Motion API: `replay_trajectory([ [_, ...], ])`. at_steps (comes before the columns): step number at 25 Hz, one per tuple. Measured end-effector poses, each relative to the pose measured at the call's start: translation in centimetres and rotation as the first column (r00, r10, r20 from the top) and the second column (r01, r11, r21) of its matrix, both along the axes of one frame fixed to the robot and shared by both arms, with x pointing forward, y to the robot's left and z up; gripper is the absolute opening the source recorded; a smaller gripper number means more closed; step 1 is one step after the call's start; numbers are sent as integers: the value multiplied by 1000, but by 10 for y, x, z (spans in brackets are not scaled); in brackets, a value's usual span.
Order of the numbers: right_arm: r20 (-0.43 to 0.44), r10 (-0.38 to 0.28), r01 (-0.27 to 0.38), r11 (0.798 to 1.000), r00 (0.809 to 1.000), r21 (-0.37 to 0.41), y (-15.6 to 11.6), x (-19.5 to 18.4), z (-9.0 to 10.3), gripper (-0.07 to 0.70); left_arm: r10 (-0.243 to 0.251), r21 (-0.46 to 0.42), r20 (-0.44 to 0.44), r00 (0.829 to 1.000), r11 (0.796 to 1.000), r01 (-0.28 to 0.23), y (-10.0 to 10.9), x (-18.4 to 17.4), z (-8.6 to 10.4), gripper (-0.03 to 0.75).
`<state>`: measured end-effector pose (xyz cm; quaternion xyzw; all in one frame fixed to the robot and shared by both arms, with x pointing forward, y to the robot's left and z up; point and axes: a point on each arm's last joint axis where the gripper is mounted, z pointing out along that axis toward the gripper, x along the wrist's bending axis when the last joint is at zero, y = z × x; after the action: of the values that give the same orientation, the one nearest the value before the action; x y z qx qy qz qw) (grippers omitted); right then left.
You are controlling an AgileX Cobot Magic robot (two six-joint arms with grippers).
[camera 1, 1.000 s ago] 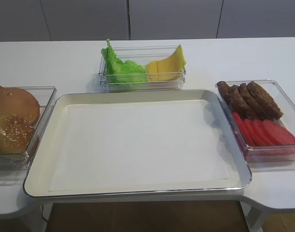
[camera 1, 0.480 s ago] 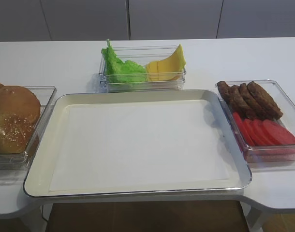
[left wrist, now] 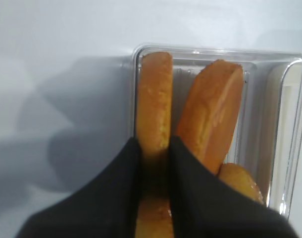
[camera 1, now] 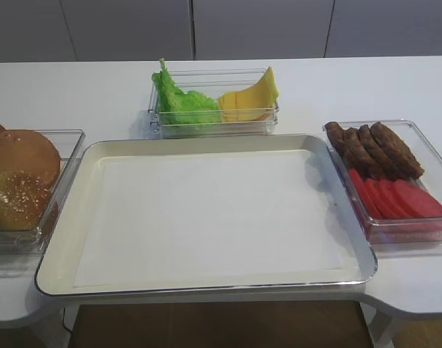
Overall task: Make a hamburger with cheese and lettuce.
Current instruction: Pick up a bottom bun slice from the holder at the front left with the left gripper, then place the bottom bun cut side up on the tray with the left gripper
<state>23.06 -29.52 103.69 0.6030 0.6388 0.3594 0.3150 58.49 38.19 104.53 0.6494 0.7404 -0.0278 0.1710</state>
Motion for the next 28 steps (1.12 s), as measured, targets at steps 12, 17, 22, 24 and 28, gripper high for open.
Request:
replay_trajectory([
  [12, 0, 0, 0, 1000, 1000, 0, 0, 0, 0, 430, -6, 67, 100, 995, 998, 0, -4, -20, 40, 108],
  [17, 0, 0, 0, 1000, 1000, 0, 0, 0, 0, 430, 1, 108, 130, 992, 994, -15, -4, -31, 55, 105],
  [22, 0, 0, 0, 1000, 1000, 0, 0, 0, 0, 430, -18, 119, 157, 988, 993, -1, -11, -36, 66, 105],
  [24, 0, 0, 0, 1000, 1000, 0, 0, 0, 0, 430, -35, 125, 171, 985, 992, 13, -17, -38, 71, 105],
  [28, 0, 0, 0, 1000, 1000, 0, 0, 0, 0, 430, -89, 132, 190, 978, 989, 64, -35, -40, 78, 105],
])
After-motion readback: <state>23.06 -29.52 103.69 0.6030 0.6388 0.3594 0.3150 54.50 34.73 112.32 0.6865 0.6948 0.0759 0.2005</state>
